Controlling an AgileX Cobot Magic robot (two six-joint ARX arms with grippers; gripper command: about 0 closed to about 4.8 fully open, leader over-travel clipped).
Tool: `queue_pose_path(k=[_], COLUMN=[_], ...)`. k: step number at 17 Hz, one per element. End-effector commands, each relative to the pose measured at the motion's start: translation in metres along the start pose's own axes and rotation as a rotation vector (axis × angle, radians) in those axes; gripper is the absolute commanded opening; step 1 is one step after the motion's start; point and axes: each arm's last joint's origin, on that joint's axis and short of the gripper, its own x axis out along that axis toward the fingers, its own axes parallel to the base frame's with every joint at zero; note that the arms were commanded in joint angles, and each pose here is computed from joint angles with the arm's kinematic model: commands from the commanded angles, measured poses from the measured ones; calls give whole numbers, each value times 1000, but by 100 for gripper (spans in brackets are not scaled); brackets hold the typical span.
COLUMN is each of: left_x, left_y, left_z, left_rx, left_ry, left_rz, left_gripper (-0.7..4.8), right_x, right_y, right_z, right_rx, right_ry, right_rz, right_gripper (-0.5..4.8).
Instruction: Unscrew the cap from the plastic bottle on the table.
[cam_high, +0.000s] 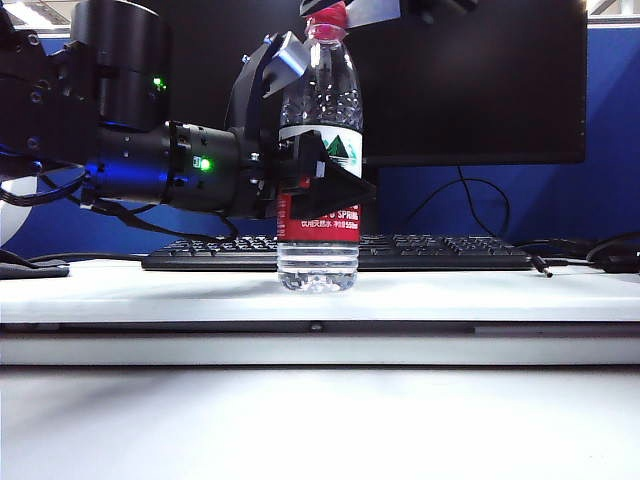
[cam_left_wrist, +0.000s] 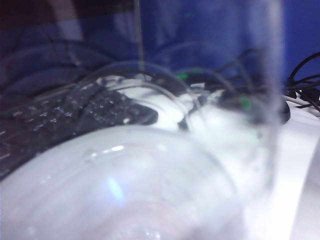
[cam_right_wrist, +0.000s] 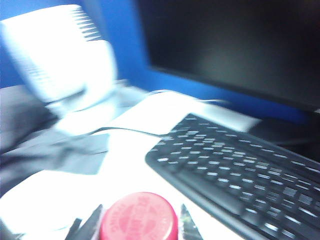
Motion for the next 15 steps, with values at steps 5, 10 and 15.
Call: queue_pose_path(k=[5, 10, 15], left_x=[1, 1, 1], left_y=[-1, -1, -1], left_z=[9, 9, 9], left_rx=[50, 51, 50], left_ry=[-62, -63, -62], left_rz=[-32, -31, -28], left_gripper=[269, 269, 269], right_x=[-12, -12, -12], right_y=[-48, -46, -43], right_z=[-3, 0, 12], right_rx=[63, 61, 101], right_ry=[106, 83, -13], right_rz=[390, 428, 442], right_gripper=[81, 81, 129])
